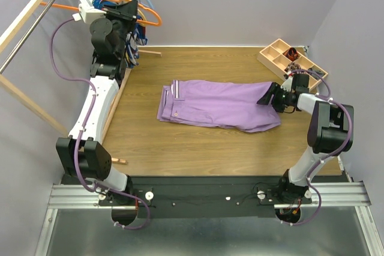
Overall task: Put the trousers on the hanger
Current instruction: Grab a hanger with the left arm, then place trousers on hanger
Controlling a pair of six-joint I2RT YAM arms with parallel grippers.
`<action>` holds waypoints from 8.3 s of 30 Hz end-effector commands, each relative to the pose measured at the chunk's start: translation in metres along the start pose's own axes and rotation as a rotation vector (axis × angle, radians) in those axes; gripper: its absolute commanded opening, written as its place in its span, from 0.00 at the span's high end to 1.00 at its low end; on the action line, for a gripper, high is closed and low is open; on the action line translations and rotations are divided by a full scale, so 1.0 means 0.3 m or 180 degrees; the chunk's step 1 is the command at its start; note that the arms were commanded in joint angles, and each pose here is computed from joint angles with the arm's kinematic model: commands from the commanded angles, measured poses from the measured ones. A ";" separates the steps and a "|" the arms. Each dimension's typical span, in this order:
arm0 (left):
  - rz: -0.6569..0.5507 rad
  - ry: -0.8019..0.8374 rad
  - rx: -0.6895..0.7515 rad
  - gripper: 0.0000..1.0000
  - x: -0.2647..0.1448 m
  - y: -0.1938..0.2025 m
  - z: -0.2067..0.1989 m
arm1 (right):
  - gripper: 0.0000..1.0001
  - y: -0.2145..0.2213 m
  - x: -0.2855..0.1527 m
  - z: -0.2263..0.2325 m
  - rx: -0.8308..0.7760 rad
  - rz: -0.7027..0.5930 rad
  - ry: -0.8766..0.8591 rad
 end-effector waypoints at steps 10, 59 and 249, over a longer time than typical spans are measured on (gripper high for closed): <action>0.0850 0.0344 -0.0145 1.00 -0.233 0.121 -0.050 | 0.30 0.165 0.057 -0.033 0.0323 0.0710 0.0119; 0.4510 0.2054 -0.0756 1.00 -0.743 0.788 0.069 | 0.92 0.126 -0.073 0.057 0.0228 0.0503 -0.0116; 0.3786 -0.0182 0.0206 1.00 -0.556 0.843 0.858 | 0.00 -0.015 -0.089 0.603 0.0027 0.0472 -0.0330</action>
Point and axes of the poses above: each gripper's point midway between its finger pads, its own x axis out along the fingers, its own z axis along the line the jaws close on, y = z × x, the point moved 8 cm from there along -x, back along the fingers, and after that the axes turned 15 degrees about -x, right-handed, at the moved point
